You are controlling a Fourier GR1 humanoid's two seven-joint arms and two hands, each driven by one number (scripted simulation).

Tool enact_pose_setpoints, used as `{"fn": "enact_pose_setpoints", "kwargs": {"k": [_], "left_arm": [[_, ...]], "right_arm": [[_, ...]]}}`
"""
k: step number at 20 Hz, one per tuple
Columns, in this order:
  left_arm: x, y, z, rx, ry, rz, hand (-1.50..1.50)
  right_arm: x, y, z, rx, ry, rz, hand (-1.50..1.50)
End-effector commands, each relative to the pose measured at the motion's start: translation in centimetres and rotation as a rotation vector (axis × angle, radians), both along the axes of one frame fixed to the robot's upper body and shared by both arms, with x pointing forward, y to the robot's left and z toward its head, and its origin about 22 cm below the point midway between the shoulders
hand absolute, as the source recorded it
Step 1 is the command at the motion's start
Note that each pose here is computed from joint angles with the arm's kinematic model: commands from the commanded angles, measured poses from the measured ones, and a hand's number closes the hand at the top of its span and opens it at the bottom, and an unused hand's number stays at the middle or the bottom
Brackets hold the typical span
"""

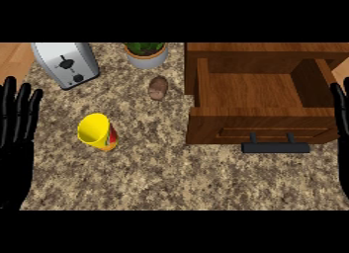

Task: Pick up the cup, place it into the drawer and close the drawer

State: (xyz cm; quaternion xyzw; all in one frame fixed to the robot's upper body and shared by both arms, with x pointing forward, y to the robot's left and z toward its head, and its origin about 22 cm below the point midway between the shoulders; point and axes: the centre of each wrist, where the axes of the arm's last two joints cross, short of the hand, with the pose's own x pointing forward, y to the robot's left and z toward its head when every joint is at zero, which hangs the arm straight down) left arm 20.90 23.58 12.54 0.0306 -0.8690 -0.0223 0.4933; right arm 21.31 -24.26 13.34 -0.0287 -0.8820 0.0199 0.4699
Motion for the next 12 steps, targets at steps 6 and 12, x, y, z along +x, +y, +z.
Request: {"fn": "enact_pose_setpoints", "kwargs": {"k": [6, 12], "left_arm": [[2.9, 2.7, 0.9, 0.056, -0.025, -0.618, -1.50], [6.7, 8.6, -2.0, -0.142, 0.256, -0.642, -1.50]], "right_arm": [[0.5, 1.0, -0.3, -0.024, 0.008, 0.055, -1.50], [2.0, 0.8, -2.7, -0.088, 0.209, 0.167, -1.50]]}}
